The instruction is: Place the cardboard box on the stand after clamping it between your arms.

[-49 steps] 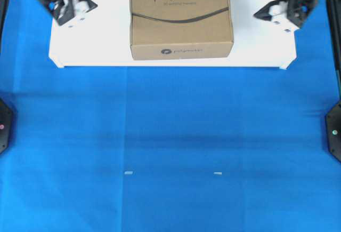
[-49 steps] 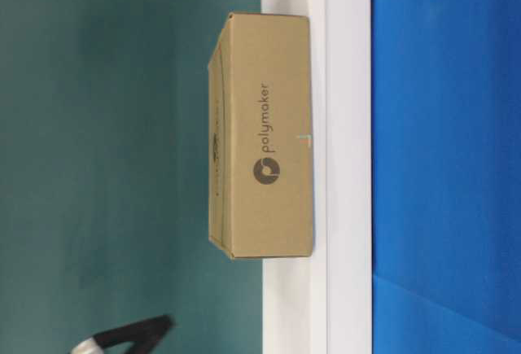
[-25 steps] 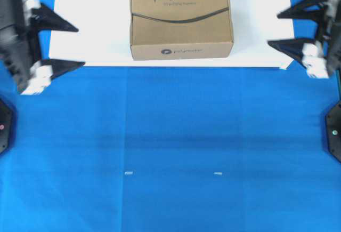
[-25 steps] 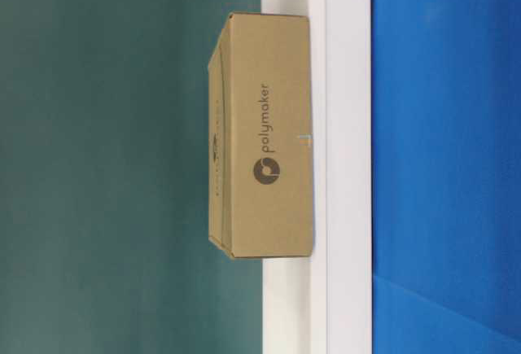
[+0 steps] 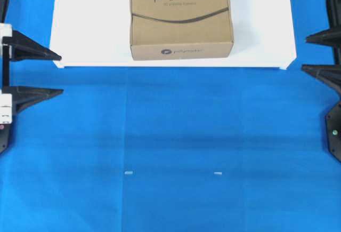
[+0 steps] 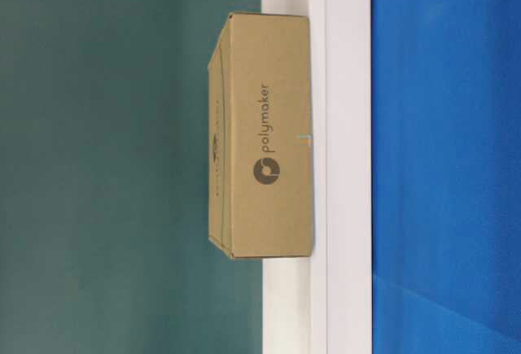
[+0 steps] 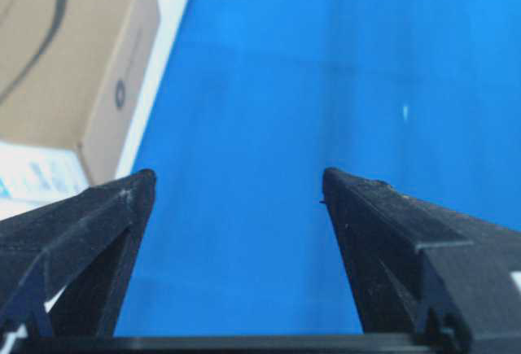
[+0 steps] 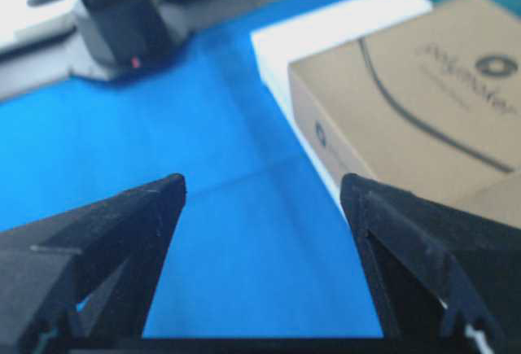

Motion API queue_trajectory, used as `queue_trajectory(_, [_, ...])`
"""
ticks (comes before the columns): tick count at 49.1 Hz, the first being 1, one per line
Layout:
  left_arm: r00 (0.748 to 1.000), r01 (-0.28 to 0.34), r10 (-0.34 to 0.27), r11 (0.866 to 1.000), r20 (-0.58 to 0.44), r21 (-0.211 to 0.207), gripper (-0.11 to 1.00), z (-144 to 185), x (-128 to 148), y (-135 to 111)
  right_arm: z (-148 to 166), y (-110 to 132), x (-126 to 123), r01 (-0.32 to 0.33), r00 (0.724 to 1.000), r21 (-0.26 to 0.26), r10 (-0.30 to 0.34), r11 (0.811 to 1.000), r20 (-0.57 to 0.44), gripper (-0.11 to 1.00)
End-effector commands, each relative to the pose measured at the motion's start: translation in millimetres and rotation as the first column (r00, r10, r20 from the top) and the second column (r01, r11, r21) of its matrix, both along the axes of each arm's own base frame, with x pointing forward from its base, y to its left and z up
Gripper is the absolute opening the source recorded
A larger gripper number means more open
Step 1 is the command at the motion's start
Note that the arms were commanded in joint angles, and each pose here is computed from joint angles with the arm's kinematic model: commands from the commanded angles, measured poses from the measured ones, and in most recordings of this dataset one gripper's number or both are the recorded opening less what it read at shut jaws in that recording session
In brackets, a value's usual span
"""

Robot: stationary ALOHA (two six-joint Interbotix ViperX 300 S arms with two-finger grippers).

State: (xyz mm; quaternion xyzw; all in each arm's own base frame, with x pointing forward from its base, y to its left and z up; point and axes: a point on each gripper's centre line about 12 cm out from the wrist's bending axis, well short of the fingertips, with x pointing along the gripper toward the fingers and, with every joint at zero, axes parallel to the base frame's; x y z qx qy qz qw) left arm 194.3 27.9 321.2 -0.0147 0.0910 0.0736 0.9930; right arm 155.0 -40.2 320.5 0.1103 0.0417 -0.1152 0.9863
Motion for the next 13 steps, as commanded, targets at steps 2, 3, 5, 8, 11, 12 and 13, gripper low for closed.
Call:
queue_trajectory(2, [0.999, 0.0, 0.0, 1.0, 0.039, 0.001, 0.81, 7.3, -1.9, -0.4, 0.3, -0.4, -1.3, 0.008, 1.0, 0.012, -0.009, 1.0, 0.018, 0.99])
queue_trajectory(3, [0.999, 0.0, 0.0, 1.0, 0.039, -0.002, 0.81, 6.9, -2.2, -0.5, -1.1, -0.3, -1.2, 0.008, 1.0, 0.017, -0.008, 1.0, 0.015, 0.99])
queue_trajectory(5, [0.999, 0.001, -0.001, 1.0, 0.045, -0.003, 0.81, 7.7, -3.4, -0.9, -3.6, -0.2, -1.3, 0.008, 1.0, 0.02, -0.008, 1.0, 0.009, 0.99])
queue_trajectory(8, [0.999, 0.001, -0.001, 1.0, 0.047, -0.003, 0.81, 7.0, -5.0, -1.1, -6.7, -0.1, -1.4, 0.007, 1.0, 0.024, -0.007, 1.0, 0.003, 0.99])
queue_trajectory(11, [0.999, 0.001, -0.001, 1.0, 0.05, -0.001, 0.81, 6.6, -6.5, -1.3, -10.4, 0.1, -1.5, 0.007, 1.0, 0.027, -0.006, 1.0, -0.006, 0.99])
queue_trajectory(12, [0.999, 0.001, -0.001, 1.0, 0.053, -0.003, 0.81, 6.8, -7.5, -1.5, -12.1, 0.1, -1.7, 0.007, 1.0, 0.028, -0.006, 1.0, -0.009, 0.99])
queue_trajectory(13, [0.998, 0.001, -0.001, 1.0, 0.056, -0.003, 0.81, 7.0, -8.4, -1.6, -13.1, 0.2, -1.9, 0.007, 1.0, 0.028, -0.006, 1.0, -0.01, 0.99])
